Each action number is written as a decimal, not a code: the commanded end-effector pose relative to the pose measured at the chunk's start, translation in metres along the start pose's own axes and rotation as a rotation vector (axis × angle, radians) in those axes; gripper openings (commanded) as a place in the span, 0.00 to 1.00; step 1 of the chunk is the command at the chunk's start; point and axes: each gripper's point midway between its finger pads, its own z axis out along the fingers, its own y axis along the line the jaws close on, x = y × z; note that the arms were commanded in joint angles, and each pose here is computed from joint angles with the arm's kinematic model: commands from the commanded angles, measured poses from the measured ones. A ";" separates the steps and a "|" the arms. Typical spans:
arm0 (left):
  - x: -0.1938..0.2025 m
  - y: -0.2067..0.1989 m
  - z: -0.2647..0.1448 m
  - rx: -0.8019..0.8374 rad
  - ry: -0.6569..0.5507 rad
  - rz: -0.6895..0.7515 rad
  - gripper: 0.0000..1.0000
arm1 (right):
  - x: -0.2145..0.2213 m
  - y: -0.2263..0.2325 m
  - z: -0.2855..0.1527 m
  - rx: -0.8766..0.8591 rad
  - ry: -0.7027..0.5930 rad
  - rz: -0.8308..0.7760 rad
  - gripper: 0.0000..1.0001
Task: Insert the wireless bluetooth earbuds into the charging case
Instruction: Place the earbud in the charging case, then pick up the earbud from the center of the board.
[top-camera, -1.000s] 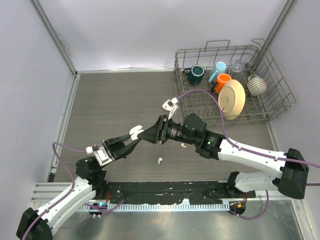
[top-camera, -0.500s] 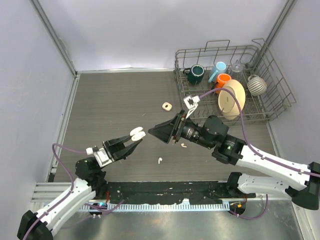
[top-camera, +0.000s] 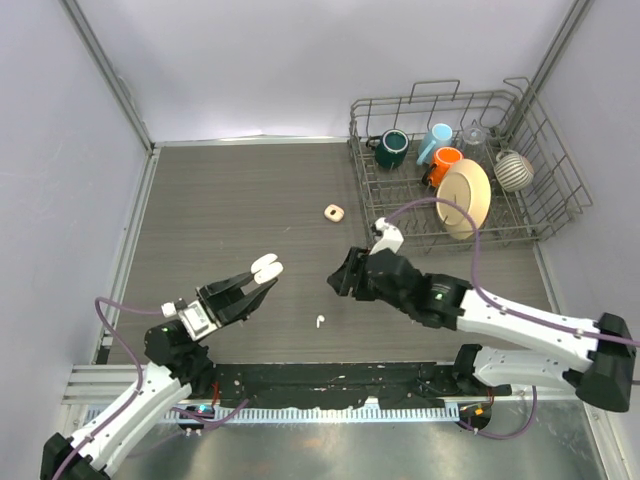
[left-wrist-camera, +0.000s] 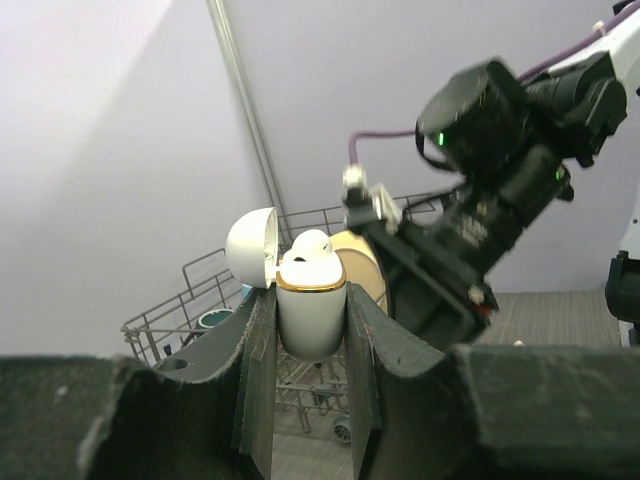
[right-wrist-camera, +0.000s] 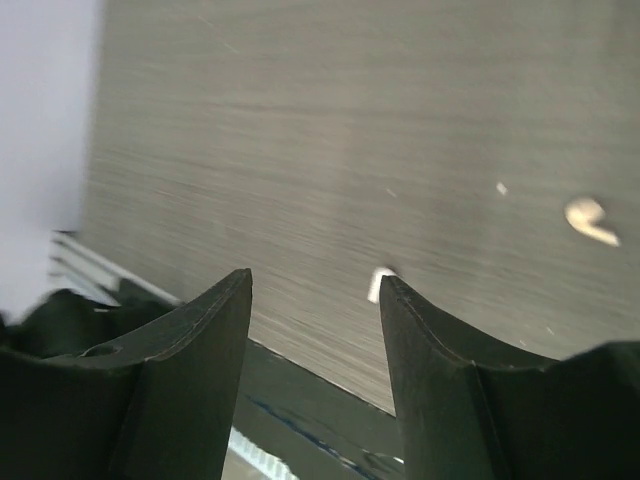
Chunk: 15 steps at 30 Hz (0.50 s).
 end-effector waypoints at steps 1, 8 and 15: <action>0.017 0.000 -0.013 -0.033 0.031 0.003 0.00 | 0.041 -0.039 0.016 0.198 0.086 0.041 0.59; 0.013 0.007 -0.017 -0.082 0.021 0.021 0.00 | 0.074 -0.036 0.037 0.236 0.176 0.114 0.59; 0.011 0.015 -0.022 -0.134 0.013 0.034 0.00 | 0.081 -0.047 0.048 0.454 0.196 0.217 0.58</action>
